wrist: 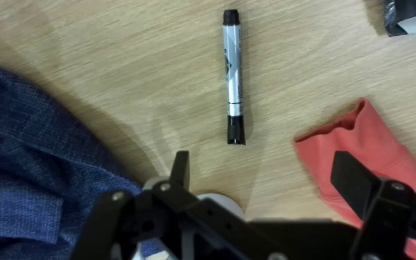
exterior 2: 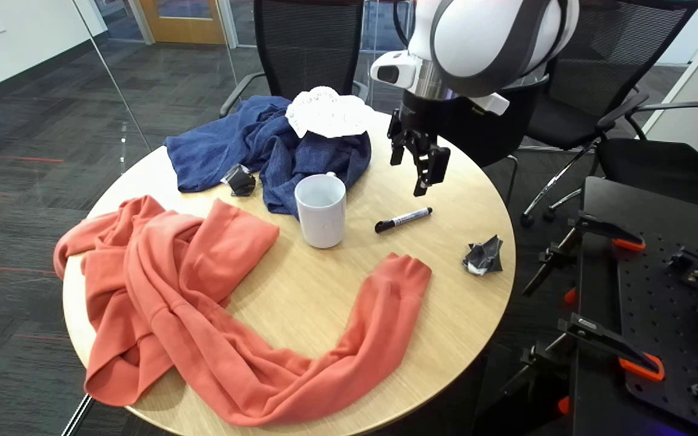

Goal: Put the marker in the mug

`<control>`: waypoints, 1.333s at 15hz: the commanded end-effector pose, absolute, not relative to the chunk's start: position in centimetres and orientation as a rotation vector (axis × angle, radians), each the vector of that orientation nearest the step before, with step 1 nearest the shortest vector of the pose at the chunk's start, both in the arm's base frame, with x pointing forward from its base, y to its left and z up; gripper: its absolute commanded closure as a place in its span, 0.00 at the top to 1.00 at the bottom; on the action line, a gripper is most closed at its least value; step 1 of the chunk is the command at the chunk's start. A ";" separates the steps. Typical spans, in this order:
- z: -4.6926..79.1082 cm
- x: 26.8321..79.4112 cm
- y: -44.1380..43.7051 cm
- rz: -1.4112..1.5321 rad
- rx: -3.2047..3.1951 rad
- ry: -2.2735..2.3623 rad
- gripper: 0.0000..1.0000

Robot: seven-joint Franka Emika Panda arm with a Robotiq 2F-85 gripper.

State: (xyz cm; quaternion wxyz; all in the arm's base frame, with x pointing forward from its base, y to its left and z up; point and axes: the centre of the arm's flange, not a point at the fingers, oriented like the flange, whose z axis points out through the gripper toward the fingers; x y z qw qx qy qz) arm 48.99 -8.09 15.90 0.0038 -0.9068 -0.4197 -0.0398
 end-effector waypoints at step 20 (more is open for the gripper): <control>5.4 51.1 -6.6 0.036 -2.854 -1.361 0.66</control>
